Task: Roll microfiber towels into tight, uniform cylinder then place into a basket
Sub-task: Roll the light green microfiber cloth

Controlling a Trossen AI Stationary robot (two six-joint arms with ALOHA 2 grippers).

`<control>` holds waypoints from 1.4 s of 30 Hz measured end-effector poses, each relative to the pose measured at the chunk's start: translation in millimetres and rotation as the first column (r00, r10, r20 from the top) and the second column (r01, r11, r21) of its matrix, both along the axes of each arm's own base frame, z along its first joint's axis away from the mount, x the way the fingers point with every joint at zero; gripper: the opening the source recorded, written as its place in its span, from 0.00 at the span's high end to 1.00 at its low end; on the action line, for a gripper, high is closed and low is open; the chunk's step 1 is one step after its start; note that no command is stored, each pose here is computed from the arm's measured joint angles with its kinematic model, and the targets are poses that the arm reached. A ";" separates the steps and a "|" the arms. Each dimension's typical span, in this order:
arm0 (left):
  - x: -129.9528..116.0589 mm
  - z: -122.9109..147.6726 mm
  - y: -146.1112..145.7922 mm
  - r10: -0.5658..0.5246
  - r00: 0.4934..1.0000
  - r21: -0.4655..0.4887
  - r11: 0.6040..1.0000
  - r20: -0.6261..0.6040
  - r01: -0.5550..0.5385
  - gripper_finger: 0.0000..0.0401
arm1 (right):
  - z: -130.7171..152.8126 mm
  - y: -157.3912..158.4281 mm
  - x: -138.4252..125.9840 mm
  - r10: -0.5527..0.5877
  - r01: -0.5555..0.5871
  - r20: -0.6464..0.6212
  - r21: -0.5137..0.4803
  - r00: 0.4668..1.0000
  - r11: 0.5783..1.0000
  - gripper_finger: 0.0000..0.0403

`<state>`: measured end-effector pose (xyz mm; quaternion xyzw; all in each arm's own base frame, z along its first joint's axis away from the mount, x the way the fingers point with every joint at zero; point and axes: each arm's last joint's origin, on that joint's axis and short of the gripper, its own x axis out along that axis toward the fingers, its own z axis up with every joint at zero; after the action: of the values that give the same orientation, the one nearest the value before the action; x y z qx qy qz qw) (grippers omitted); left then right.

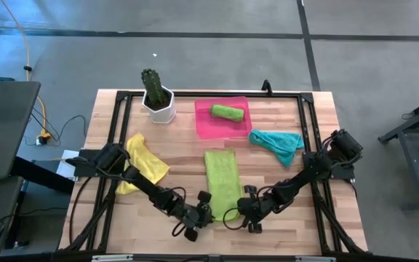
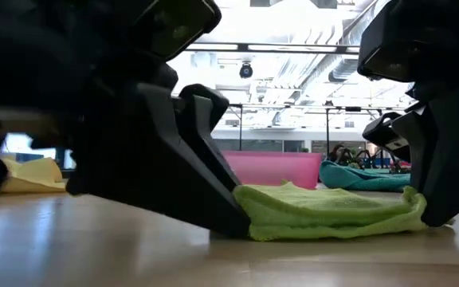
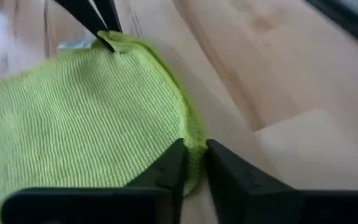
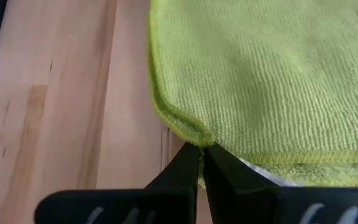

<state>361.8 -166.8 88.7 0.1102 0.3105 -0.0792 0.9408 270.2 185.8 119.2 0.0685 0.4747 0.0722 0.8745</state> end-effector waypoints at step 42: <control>4.8 13.6 23.3 0.540 0.809 -0.571 0.597 -0.232 -0.563 1.00 | 16.7 -32.5 1.3 -0.378 0.410 -0.199 0.153 0.904 0.899 1.00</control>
<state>366.6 -143.5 102.3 -0.3050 0.3018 0.1166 0.8957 271.6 153.3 135.9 0.2525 0.5122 -0.0674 0.8182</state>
